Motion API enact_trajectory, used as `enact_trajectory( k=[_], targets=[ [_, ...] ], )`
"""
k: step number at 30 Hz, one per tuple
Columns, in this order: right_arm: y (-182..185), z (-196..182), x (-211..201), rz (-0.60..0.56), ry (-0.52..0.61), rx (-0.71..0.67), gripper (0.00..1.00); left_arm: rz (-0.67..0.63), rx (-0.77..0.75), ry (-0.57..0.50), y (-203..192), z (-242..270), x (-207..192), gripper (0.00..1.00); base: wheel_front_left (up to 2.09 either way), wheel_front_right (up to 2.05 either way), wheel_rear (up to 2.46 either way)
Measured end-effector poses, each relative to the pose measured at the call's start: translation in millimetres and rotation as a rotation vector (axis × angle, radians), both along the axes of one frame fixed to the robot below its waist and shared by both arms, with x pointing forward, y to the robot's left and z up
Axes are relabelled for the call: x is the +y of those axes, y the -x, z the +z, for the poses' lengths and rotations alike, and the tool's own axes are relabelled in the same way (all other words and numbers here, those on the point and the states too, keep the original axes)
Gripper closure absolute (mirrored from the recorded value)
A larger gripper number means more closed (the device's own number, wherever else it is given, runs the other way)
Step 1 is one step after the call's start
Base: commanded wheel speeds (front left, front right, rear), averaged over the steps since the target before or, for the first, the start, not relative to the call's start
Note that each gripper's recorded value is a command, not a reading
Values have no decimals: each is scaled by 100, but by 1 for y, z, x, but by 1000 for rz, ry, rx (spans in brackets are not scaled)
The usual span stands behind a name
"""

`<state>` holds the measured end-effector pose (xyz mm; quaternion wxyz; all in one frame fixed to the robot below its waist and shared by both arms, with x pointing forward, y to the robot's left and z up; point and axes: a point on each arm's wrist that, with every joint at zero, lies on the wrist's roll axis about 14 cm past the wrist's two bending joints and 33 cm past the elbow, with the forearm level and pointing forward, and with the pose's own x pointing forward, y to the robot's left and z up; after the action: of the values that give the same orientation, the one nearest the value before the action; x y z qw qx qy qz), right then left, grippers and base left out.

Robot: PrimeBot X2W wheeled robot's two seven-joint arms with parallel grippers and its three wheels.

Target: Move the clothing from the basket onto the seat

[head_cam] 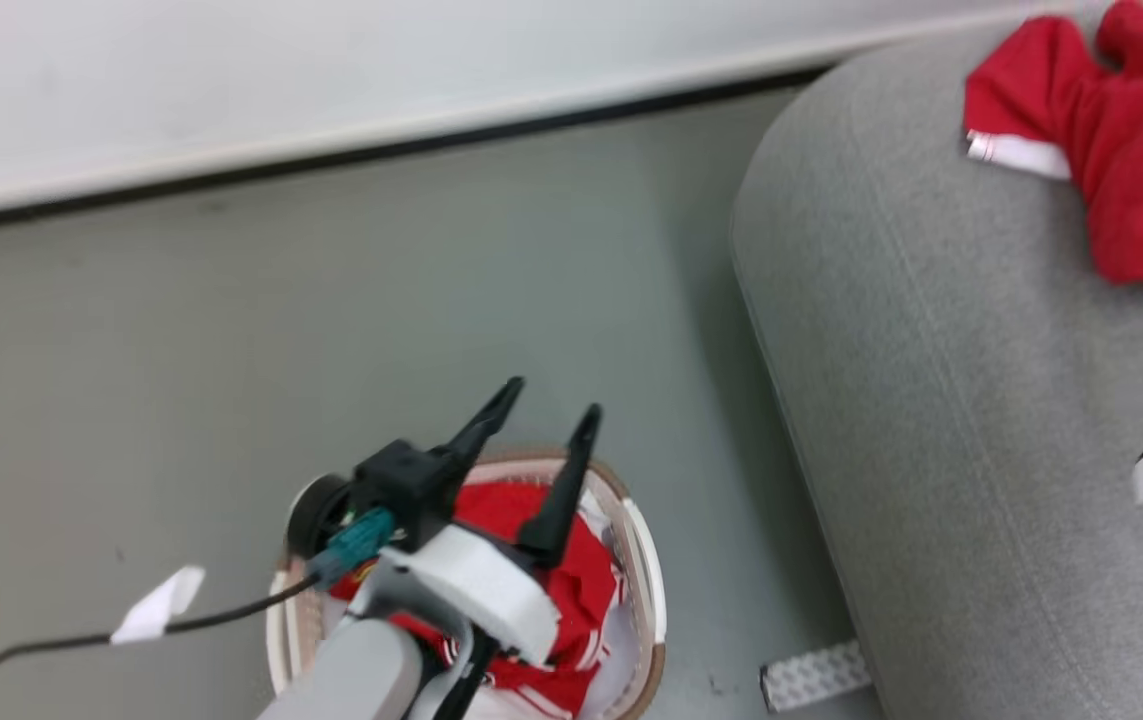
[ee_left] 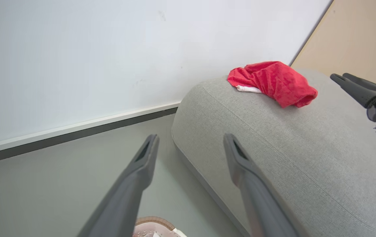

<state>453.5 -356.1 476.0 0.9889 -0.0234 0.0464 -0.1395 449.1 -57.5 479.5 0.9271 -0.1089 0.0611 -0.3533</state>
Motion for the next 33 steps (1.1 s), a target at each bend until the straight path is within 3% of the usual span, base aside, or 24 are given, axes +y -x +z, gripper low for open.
enact_trajectory(
  k=[9, 19, 25, 33],
  targets=[
    [37, 36, 68, 156, -16, -139, 0, 212, -76, -4, 17, 26, 57, 0, 0, 0, 0],
    [73, 25, 146, 276, -96, -154, 0, 450, -67, -39, 51, 15, 138, 0, 0, 0, 0],
    [92, 21, 162, 302, -109, -151, 0, 521, -100, -41, 69, 23, 162, 0, 0, 0, 0],
    [111, 12, 162, 283, -152, -136, 0, 538, -123, -28, 79, 28, 164, 0, 0, 0, 0]
  ],
)
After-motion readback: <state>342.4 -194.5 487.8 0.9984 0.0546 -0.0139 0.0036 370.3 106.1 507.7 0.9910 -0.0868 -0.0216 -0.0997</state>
